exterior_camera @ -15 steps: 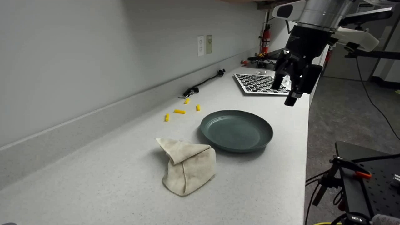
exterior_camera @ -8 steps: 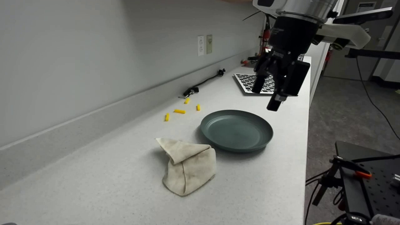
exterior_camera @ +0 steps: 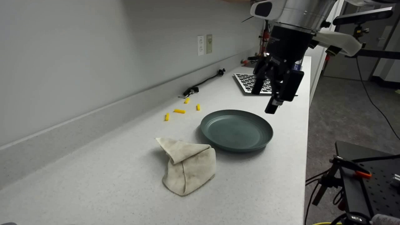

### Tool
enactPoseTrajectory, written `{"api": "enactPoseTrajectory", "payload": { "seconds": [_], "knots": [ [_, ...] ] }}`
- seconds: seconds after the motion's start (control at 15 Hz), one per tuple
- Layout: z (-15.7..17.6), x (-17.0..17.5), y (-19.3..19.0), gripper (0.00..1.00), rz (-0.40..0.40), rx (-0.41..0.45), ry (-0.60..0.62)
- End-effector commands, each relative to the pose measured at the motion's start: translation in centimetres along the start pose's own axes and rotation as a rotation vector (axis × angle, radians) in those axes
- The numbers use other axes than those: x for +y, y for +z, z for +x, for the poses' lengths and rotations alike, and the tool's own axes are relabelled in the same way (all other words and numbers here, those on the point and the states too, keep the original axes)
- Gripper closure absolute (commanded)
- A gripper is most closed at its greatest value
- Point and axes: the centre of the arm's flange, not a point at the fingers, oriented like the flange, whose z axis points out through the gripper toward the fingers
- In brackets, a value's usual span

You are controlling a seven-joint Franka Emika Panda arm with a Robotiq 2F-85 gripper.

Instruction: Use the towel to wipe the plate

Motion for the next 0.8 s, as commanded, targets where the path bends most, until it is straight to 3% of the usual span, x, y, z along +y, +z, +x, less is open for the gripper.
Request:
{"api": "enactPoseTrajectory", "payload": {
  "seconds": [0.0,0.33,0.73],
  "knots": [
    [3.1,0.4,2.4,0.0,-0.048,0.042,-0.027],
    [8.2,-0.7,4.7,0.0,-0.068,0.158,-0.083],
    [12.2,-2.8,10.2,0.0,-0.005,0.24,-0.106]
  ]
}}
